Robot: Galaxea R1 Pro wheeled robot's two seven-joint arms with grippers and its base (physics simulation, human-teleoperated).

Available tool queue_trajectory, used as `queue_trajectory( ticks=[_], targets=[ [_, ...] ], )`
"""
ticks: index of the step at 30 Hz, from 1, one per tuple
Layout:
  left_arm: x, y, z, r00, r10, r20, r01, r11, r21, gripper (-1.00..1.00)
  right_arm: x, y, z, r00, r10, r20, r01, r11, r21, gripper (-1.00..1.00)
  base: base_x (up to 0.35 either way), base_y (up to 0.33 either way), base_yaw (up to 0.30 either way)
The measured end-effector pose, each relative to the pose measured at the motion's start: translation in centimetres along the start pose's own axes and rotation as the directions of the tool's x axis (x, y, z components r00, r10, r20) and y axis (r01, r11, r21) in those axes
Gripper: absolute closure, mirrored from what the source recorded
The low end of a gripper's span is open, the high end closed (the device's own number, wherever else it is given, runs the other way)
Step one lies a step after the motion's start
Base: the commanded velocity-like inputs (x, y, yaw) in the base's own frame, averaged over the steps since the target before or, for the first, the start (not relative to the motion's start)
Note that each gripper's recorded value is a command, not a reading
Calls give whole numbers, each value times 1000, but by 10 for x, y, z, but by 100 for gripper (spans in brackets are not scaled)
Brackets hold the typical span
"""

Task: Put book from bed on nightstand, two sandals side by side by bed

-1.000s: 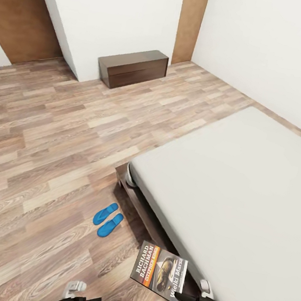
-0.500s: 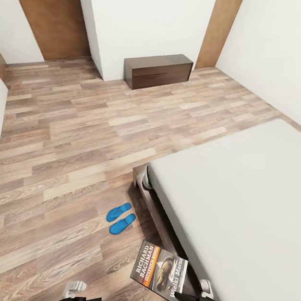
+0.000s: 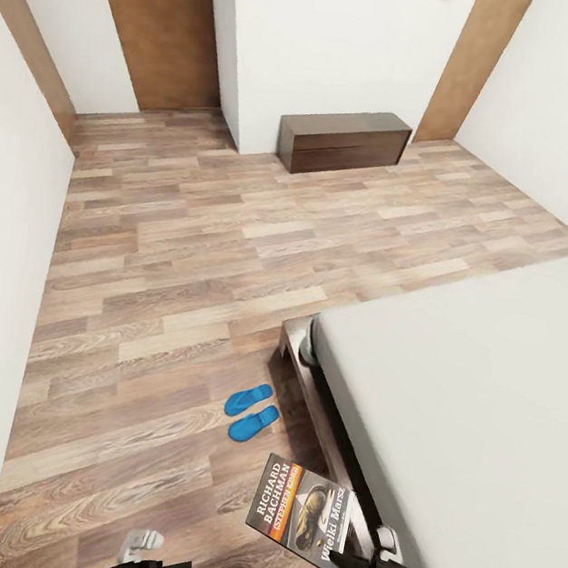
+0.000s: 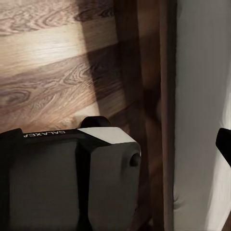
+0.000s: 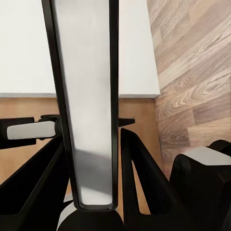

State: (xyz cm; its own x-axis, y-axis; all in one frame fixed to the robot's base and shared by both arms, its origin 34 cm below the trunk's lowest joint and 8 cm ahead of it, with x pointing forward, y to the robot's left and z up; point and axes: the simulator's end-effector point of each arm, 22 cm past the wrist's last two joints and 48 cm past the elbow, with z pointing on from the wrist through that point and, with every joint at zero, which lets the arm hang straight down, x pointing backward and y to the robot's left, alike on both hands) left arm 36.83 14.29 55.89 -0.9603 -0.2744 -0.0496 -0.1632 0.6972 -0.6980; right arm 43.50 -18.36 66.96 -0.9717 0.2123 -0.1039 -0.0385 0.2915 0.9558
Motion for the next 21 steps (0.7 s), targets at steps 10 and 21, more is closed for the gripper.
queue_trajectory(
  ticks=[10,21],
  targets=[
    [0,0,0,1000,0,0,0,1000,0,-100,0,0,0,1000,0,0,0,1000,0,100,0,0,287],
    [0,0,0,1000,0,0,0,1000,0,-100,0,0,0,1000,0,1,0,1000,0,100,0,0,287]
  ],
)
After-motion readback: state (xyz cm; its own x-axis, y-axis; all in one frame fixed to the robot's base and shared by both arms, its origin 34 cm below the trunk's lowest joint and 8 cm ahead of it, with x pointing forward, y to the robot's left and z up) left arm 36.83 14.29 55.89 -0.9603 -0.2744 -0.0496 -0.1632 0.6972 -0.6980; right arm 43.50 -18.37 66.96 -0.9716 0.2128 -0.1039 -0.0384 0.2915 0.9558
